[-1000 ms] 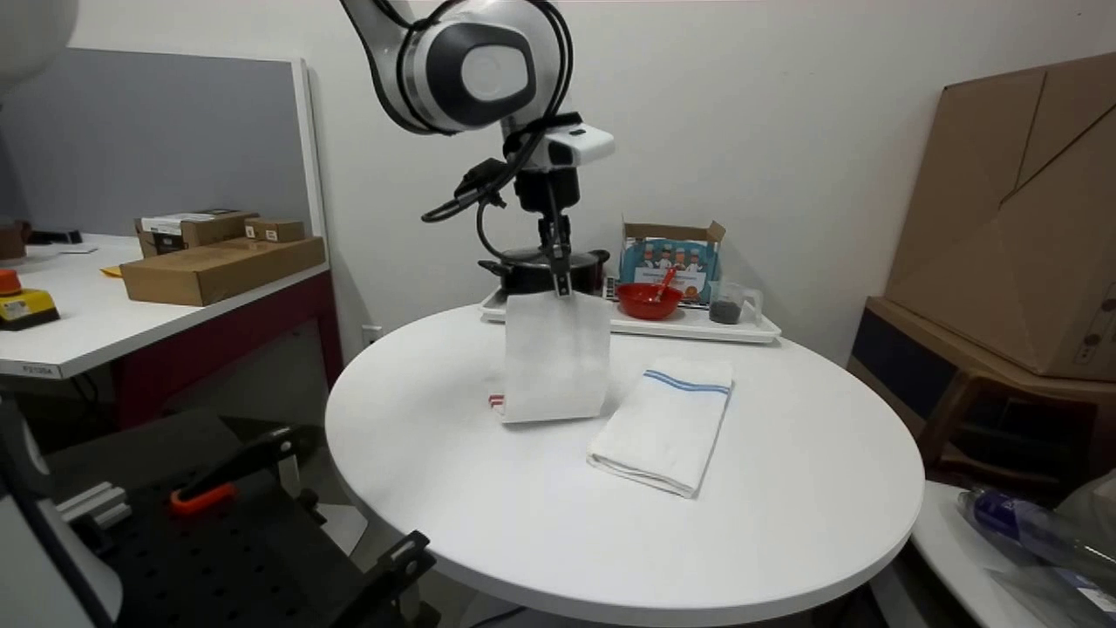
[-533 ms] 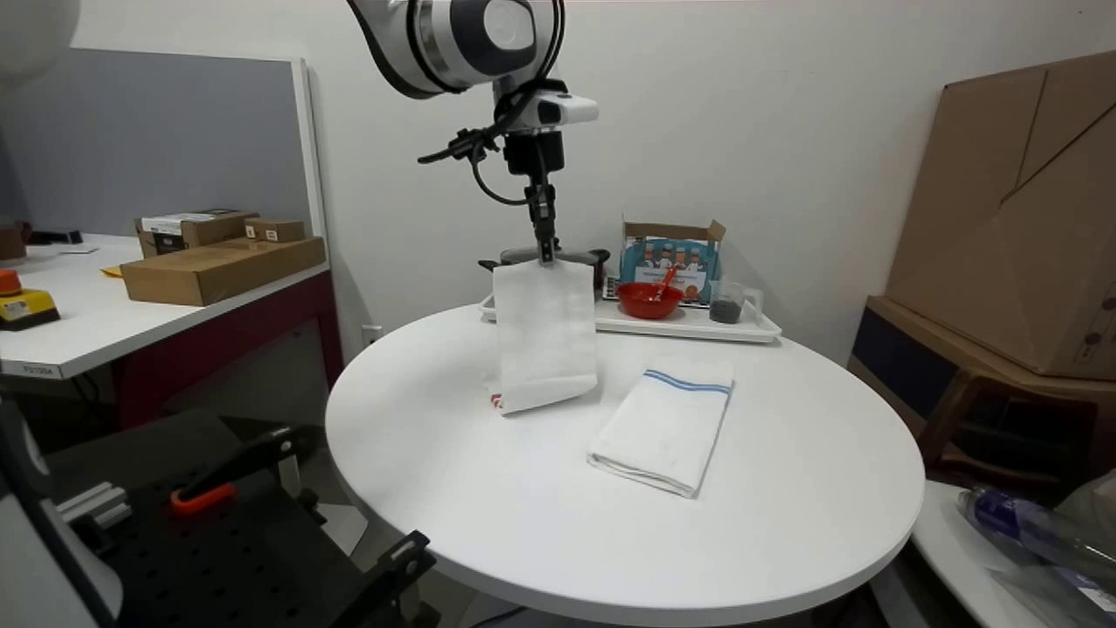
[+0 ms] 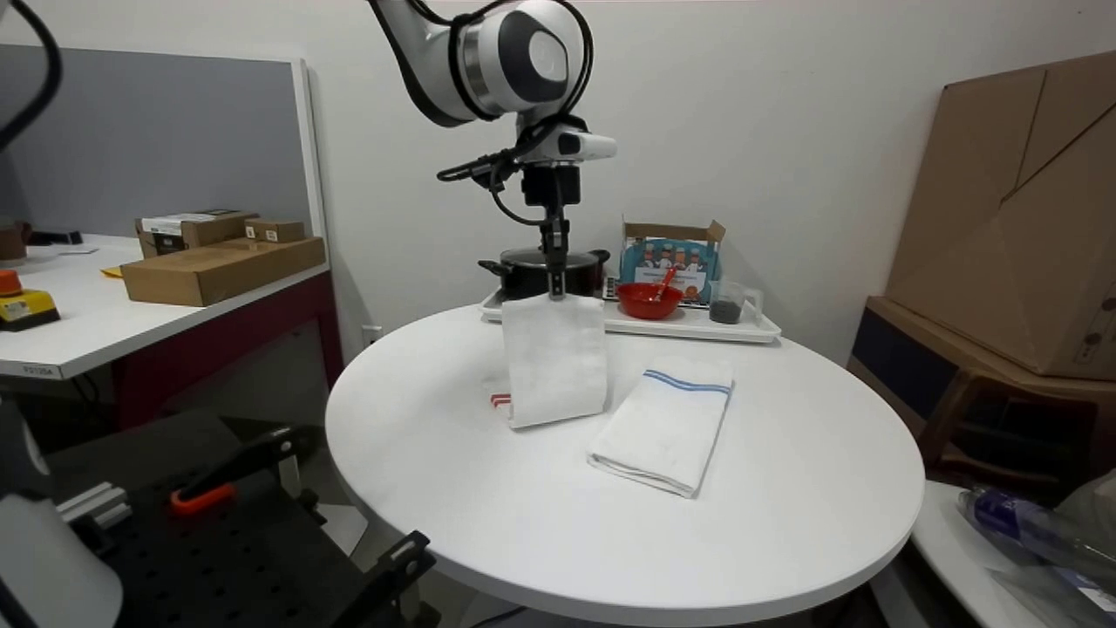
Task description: Fold the towel at the left
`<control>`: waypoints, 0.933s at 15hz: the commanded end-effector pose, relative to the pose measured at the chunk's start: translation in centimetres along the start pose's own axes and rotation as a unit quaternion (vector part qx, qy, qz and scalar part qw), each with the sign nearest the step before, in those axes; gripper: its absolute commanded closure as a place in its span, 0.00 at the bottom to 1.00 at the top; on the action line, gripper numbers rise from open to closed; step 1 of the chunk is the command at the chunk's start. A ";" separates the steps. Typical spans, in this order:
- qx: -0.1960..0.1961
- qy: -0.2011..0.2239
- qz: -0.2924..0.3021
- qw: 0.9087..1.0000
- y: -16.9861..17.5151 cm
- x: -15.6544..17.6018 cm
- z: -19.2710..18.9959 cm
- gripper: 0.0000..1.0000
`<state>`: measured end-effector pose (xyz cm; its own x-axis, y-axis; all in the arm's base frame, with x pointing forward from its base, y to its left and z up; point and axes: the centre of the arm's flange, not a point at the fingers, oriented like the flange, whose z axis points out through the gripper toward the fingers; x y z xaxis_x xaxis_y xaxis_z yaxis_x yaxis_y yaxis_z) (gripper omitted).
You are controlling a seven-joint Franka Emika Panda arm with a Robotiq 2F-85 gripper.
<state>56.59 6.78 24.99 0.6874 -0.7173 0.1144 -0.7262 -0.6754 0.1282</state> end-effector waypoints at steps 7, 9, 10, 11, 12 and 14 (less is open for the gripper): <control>-0.060 -0.005 -0.067 0.996 -3.6 -2.3 3.8 0.92; -0.062 -0.002 -0.083 0.995 -4.4 -3.2 4.4 0.92; -0.062 0.001 -0.087 0.994 -4.8 -3.6 4.7 0.92; -0.060 0.003 -0.089 0.994 -5.3 -3.9 5.0 0.92; -0.057 0.003 -0.089 0.994 -5.7 -4.1 5.3 0.90; -0.046 0.002 -0.087 0.995 -6.3 -4.4 5.6 0.65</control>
<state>56.80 12.43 18.85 0.8072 -0.5862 0.0692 -0.5829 -0.7733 0.2495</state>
